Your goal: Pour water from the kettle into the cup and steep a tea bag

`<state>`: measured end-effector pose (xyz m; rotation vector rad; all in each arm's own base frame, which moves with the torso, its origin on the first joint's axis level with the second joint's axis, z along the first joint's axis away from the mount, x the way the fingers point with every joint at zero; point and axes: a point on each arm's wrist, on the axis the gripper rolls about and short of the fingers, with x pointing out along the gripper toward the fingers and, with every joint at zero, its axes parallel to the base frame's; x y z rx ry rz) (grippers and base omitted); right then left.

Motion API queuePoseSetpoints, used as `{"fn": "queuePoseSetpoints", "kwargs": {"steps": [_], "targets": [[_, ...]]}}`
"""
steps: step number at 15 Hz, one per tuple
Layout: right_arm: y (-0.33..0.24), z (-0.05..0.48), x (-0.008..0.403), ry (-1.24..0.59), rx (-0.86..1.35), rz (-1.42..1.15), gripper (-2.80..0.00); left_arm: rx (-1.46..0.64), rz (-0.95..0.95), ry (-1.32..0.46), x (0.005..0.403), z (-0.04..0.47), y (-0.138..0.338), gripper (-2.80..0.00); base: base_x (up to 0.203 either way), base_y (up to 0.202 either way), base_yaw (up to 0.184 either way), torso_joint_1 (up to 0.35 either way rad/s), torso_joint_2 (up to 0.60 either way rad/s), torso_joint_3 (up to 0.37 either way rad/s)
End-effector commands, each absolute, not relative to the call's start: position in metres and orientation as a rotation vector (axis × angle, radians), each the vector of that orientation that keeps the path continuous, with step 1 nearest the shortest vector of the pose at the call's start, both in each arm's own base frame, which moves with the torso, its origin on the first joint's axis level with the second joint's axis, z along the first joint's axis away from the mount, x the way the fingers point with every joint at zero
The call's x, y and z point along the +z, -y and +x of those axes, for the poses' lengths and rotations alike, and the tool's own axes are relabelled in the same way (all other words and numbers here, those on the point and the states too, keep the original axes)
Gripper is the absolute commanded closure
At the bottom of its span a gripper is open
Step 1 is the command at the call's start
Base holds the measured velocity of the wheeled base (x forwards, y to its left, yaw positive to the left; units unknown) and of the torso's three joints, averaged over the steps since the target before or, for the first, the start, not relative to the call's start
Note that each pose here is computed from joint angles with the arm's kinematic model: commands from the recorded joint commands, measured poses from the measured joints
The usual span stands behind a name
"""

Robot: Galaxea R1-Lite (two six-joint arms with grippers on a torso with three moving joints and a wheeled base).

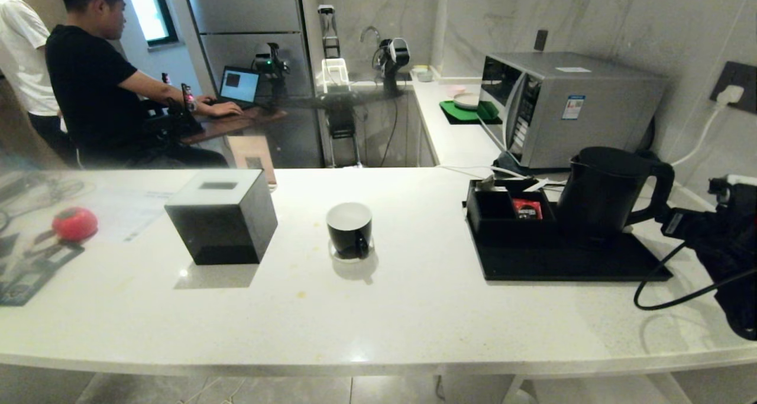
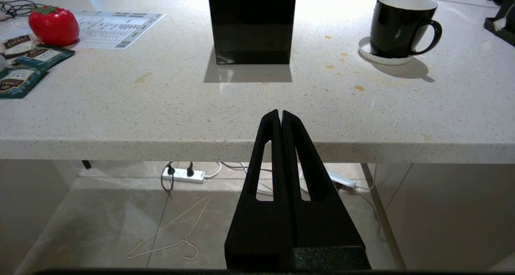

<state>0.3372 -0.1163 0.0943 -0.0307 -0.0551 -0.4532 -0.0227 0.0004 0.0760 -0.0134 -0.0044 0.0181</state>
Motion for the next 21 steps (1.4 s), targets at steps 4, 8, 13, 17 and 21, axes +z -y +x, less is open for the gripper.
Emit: {"fn": "queuePoseSetpoints", "kwargs": {"steps": [4, 8, 13, 17, 21], "targets": [[0.122, 0.346, 0.091, 0.098, -0.461, -0.036, -2.80, 0.018, -0.014, 0.003, 0.076, -0.023, 0.000, 0.00, 0.000, 0.000, 0.000, 0.000, 0.00, 0.000], [0.125, 0.351, 0.091, 0.112, -0.464, -0.038, -2.80, 0.018, -0.014, 0.005, 0.076, -0.023, 0.000, 0.00, 0.000, 0.000, 0.000, 0.000, 0.00, 0.000], [0.129, 0.363, 0.089, 0.134, -0.465, -0.040, -2.80, 0.018, -0.014, 0.005, 0.076, -0.023, 0.000, 0.00, 0.000, 0.000, 0.000, 0.000, 0.00, 0.000], [0.134, 0.375, 0.093, 0.180, -0.469, -0.045, -2.80, 0.018, -0.014, 0.005, 0.076, -0.023, 0.000, 0.00, 0.000, 0.000, 0.000, 0.000, 0.00, 0.000], [0.137, 0.382, 0.095, 0.205, -0.470, -0.049, -2.80, 0.018, -0.014, 0.004, 0.076, -0.023, 0.000, 0.00, 0.000, 0.000, 0.000, 0.000, 0.00, 0.000]]}}
